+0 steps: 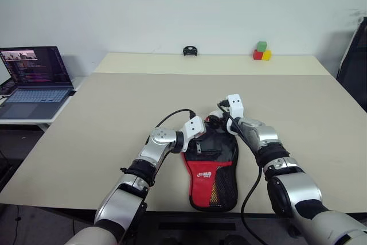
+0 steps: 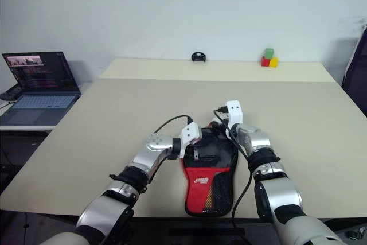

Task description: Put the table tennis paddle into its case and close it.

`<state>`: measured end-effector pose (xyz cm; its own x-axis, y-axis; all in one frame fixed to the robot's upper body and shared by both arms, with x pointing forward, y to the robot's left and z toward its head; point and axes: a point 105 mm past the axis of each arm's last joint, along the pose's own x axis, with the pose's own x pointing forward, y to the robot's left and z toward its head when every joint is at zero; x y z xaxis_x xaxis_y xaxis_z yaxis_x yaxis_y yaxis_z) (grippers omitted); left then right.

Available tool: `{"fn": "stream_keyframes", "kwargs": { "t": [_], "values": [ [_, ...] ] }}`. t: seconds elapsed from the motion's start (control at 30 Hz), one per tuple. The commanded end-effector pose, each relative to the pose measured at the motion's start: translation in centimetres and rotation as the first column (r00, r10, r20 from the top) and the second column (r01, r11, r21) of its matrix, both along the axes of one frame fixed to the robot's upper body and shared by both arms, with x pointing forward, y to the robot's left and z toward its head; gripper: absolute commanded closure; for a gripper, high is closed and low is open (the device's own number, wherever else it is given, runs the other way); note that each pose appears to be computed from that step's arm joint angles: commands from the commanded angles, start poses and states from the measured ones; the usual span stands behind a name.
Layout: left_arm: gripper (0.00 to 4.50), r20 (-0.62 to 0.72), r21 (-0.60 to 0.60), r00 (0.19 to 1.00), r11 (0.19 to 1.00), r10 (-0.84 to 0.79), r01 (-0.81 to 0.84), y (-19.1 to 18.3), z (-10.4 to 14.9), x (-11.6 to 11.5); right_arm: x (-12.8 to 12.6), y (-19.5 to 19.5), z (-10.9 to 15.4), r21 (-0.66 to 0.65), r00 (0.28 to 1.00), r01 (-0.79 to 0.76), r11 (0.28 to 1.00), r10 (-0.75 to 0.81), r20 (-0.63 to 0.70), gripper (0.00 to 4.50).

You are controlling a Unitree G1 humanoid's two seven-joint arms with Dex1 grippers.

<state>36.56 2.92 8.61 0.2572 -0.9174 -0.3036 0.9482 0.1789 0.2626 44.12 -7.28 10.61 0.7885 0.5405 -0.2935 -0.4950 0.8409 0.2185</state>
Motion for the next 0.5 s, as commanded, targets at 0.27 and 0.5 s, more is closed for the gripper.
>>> {"fn": "stream_keyframes", "kwargs": {
  "t": [0.27, 0.5],
  "values": [
    [0.00, -0.082, 0.087, 0.997, 0.996, 0.000, 0.007, 0.7, -3.1, -1.0, -0.7, 0.9, 1.5, 0.037, 0.996, -0.070, 0.997, 0.068, 0.064, 1.52],
    [0.00, -0.081, 0.089, 0.997, 0.996, 0.003, 0.005, 0.8, -3.1, -1.0, -0.3, 0.3, 0.8, -0.023, 0.997, -0.028, 0.999, 0.030, 0.074, 1.21]
  ]
}}
